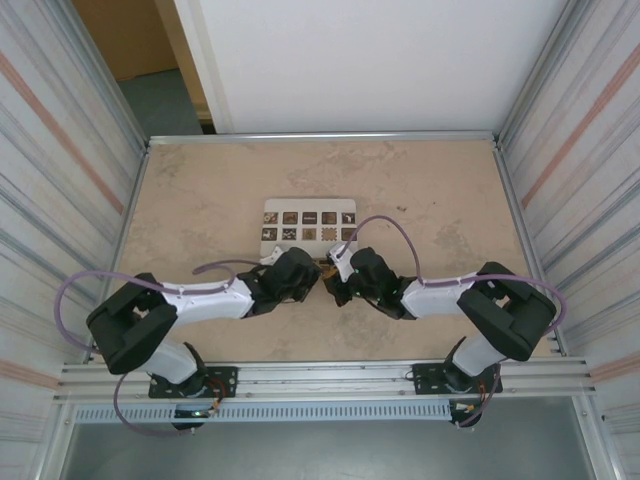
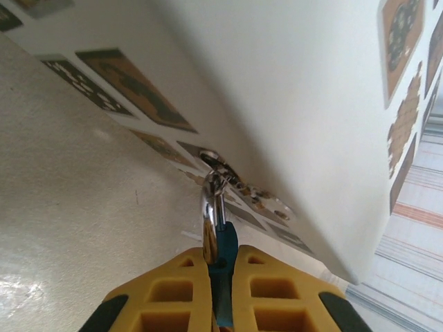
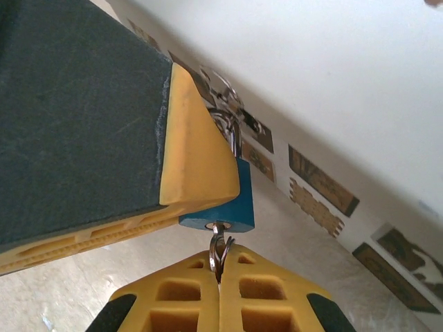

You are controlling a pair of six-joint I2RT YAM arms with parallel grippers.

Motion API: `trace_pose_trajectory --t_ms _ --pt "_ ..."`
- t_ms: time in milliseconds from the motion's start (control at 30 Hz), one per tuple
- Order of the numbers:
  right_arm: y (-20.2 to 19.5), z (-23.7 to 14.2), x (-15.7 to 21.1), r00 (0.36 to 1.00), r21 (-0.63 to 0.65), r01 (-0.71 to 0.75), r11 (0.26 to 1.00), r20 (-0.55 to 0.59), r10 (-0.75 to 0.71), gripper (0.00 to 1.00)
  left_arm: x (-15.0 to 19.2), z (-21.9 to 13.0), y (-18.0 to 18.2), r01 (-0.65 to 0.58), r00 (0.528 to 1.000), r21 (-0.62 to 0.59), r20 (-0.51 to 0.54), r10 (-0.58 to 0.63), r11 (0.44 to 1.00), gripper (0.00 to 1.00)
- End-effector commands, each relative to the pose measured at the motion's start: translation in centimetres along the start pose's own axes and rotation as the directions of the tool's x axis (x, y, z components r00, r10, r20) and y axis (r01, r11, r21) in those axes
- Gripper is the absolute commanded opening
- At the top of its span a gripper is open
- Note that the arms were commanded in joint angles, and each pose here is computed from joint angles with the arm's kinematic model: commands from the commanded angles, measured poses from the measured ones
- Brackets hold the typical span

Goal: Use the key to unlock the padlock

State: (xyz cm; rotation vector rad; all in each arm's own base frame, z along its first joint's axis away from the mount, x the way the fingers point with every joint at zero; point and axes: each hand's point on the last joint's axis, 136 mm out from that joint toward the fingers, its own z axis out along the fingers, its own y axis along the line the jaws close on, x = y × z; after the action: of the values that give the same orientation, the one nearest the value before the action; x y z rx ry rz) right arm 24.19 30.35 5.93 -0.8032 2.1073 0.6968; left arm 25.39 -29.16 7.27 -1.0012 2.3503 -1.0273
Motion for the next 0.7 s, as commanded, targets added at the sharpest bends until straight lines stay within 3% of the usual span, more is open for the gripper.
trace_pose_trajectory --t_ms 0,300,533,667 --pt "-2.3 -0.8 -2.5 0.993 0.075 -0.047 0.996 0.110 0.038 0.00 3.1 0.0 -0.3 -0.010 0.995 0.026 -0.096 0.012 1.000 0.00" --pt "-3.0 -1.1 -1.5 0.990 0.046 -0.116 0.992 0.087 0.112 0.00 3.5 0.9 0.4 -0.009 0.998 0.004 -0.070 0.009 1.000 0.02" --pt "-3.5 -1.2 -1.2 0.987 0.049 -0.143 0.989 0.080 0.138 0.00 2.4 -0.1 0.7 -0.051 0.998 -0.031 -0.023 0.050 0.998 0.37" --pt "-3.5 -1.4 -1.2 0.978 0.009 -0.193 0.981 0.084 0.192 0.00 0.9 -2.2 0.3 -0.118 0.992 -0.065 0.038 0.120 0.991 0.50"
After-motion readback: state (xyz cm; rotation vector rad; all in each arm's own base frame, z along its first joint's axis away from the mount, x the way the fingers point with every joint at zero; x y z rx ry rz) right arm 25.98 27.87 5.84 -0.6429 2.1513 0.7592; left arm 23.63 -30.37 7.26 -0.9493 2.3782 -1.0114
